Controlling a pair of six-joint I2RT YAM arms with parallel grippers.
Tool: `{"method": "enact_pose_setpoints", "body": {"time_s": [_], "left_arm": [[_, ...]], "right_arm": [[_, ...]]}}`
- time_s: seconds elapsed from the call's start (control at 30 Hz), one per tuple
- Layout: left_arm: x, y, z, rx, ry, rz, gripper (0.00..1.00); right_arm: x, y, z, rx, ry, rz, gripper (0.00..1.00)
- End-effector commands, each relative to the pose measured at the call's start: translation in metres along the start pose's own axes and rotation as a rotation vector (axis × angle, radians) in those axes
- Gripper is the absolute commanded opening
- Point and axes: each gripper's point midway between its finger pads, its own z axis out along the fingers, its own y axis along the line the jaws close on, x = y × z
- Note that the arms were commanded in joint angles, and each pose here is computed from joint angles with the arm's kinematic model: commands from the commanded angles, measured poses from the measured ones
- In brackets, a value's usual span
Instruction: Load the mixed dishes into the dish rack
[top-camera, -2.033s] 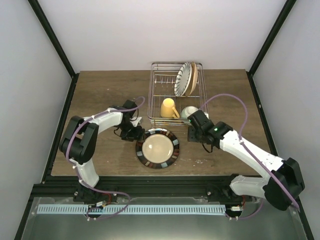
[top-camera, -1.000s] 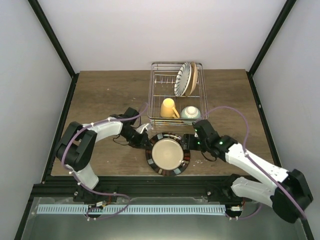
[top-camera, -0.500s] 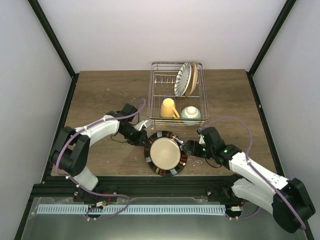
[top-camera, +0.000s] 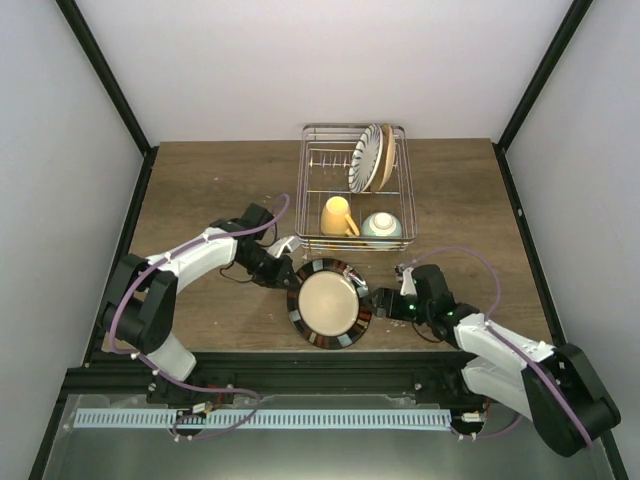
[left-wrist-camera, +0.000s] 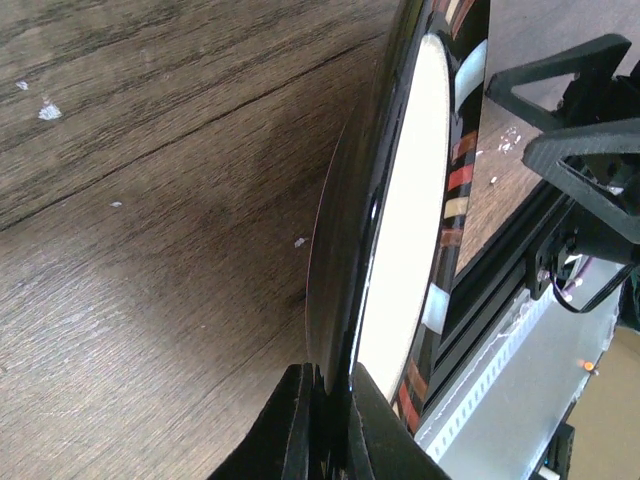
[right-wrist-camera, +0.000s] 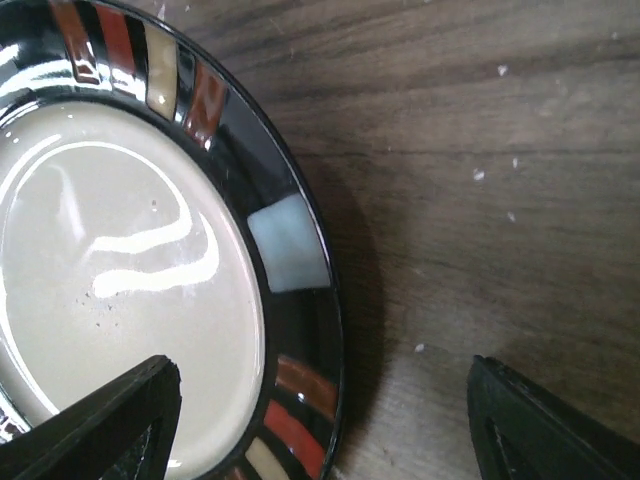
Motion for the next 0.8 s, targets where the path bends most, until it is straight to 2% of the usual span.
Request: {"method": "enact_pose_setpoints", "body": {"time_s": [0.0, 0.27, 0.4, 0.53, 0.67, 0.77], "left_arm": [[-0.012, -0.035, -0.016, 0.129, -0.042, 0.064, 0.0], [-0.012, -0.046, -0.019, 0.188, -0.039, 0.075, 0.0], [-0.012, -0.055, -0.021, 0.234, -0.036, 0.088, 0.0], [-0.013, -0.059, -0.024, 0.242, -0.044, 0.099, 0.0], [-0.014, -0.058, -0.028, 0.231, -0.057, 0.102, 0.0], [-0.018, -0.056, -0.03, 0.22, -0.07, 0.102, 0.0]], "right_arm": [[-0.014, 0.005, 0.005, -0.077, -0.078, -0.076, 0.79], [-0.027, 0.006, 0.019, -0.145, -0.106, -0.129, 0.79], [-0.024, 0.009, 0.042, -0.209, -0.023, -0.127, 0.79], [-0.029, 0.025, 0.055, -0.307, 0.026, -0.138, 0.71], [-0.046, 0.044, 0.045, -0.351, -0.023, -0.182, 0.7], [-0.047, 0.051, 0.038, -0.357, -0.018, -0.204, 0.62]]}}
